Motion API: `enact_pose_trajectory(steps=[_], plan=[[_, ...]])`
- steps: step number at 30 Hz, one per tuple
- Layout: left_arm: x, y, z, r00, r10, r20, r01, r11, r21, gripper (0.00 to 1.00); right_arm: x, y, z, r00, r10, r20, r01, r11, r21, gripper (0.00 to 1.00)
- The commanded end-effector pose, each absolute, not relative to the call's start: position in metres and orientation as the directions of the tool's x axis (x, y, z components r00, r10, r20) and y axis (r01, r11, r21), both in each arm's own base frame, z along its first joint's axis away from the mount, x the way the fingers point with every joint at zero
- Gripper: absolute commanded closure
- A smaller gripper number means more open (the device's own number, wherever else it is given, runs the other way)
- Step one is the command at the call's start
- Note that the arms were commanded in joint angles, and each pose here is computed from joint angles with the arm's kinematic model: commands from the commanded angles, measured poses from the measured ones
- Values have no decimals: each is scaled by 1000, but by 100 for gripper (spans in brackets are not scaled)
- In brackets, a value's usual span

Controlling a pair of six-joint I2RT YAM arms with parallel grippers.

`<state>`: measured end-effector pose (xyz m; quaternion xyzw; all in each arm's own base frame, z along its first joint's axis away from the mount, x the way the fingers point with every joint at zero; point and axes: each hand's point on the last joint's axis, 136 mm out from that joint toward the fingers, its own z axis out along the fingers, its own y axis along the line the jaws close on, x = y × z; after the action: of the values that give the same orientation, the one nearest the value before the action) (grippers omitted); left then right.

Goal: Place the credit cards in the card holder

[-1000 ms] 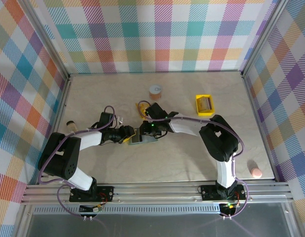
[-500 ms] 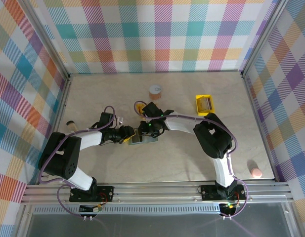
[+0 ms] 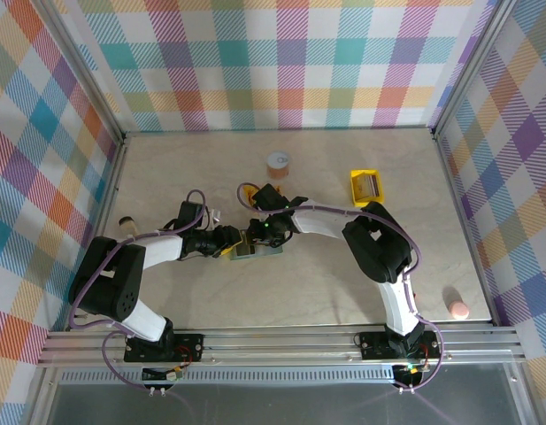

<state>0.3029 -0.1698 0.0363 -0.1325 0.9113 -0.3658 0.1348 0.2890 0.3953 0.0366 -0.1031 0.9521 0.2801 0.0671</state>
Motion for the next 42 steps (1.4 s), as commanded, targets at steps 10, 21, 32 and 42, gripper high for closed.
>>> enact_pose_trajectory(steps=[10, 21, 32, 42], plan=[[300, -171, 32, -931, -342, -126, -158, 691, -706, 56, 285, 413, 37, -957, -216, -194, -288, 790, 542, 80], [301, -171, 32, -930, -344, -128, -159, 691, -705, 56, 285, 414, 58, -949, -211, -234, -309, 766, 564, 80], [308, -173, 60, -919, -347, -185, -109, 677, -728, 54, 280, 320, 100, -944, -89, -318, -241, 844, 480, 69], [300, -156, 91, -885, -394, -248, -124, 713, -690, 30, 294, 278, 95, -956, -96, -277, -212, 880, 426, 67]])
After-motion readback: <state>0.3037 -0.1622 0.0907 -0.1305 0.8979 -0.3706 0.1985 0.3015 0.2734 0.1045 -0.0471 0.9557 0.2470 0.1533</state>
